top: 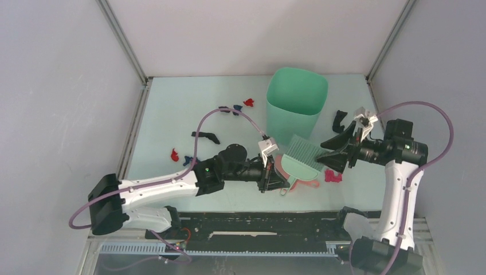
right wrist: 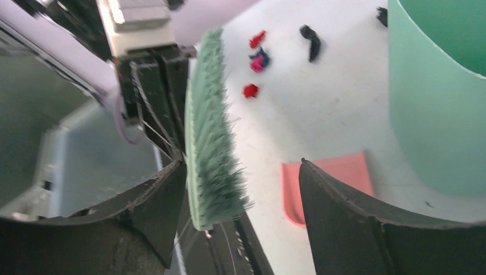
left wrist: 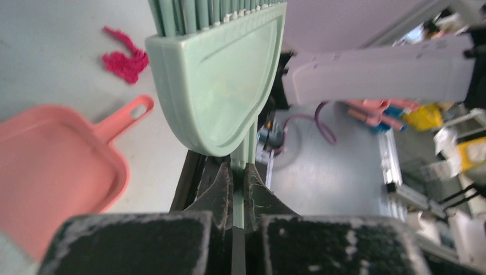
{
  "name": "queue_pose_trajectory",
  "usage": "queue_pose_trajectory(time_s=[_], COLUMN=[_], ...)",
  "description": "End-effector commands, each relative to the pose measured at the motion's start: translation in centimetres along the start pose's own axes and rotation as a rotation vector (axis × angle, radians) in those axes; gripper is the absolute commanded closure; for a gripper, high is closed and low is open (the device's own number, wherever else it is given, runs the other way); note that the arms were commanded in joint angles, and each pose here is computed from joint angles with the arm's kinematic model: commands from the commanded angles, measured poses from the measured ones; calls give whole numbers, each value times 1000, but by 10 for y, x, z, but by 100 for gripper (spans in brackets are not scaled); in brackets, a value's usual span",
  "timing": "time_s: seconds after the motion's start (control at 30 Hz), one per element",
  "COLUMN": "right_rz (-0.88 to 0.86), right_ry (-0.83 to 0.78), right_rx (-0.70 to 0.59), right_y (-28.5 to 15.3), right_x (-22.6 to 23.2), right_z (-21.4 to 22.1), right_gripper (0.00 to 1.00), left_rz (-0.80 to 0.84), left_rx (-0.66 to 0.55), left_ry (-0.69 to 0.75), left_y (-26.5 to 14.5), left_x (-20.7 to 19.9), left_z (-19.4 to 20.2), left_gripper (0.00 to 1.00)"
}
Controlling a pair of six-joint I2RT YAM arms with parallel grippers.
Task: Sweep away the paper scraps from the table
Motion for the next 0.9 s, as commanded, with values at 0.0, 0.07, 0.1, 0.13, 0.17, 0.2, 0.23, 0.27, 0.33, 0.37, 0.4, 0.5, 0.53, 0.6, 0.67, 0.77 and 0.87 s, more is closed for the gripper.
queue_pose_trajectory(time_s=[0.0,0.07,0.1,0.13,0.17,0.2,0.23,0.27,0.33,0.37,0.4,0.5,0.53,0.6,0.67,0.77,0.87], right_rz=[44,8,-6,-29,-51,-69,-84,-95,-115,-124,-134,-162,-193,-226,-254,-285,-312], right_ry=[-267,-307,-310,-306,-298,-289,-278,-266,-239,-228,-212,-170,-160,-134,-113,-95,-98], right_rx=[145,238,272,286,291,295,304,309,313,313,316,326,343,366,379,396,390], right_y=[2,7,9,11,13,15,17,19,21,22,23,24,27,28,28,30,32], right_x=[10,16,17,19,20,20,20,20,19,19,19,17,18,19,21,25,27], right_z=[2,10,14,16,19,20,21,21,21,21,23,26,29,32,35,39,40], right_gripper=[20,18,17,17,17,17,18,18,19,20,20,26,29,34,35,43,90], left_rz=[-16,-10,-2,-1,3,-3,-5,0,0,-3,-4,-10,-12,-9,-12,-11,-23], left_rx=[217,286,318,356,387,428,447,456,454,447,445,448,449,447,443,449,446], left_ry=[116,130,141,148,165,185,200,214,238,249,258,279,284,292,299,302,309], left_y=[-28,-31,-32,-32,-31,-31,-30,-29,-28,-28,-28,-29,-29,-29,-28,-26,-24], left_x=[-11,-14,-15,-16,-18,-17,-18,-20,-24,-25,-26,-28,-29,-30,-31,-31,-30], left_z=[2,3,3,4,4,5,4,1,-4,-7,-10,-17,-19,-22,-25,-26,-28], left_gripper=[100,100,100,100,100,100,100,100,100,100,100,100,100,100,100,100,100])
Point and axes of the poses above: each gripper's point midway between its finger pads, its own y axis out along the fingers, its own x axis along the line the jaws close on, z = x × y, the point moved 10 cm from there along -y, back along the fingers, and after that the axes turned 2 degrees about y, right-handed, at the moved point
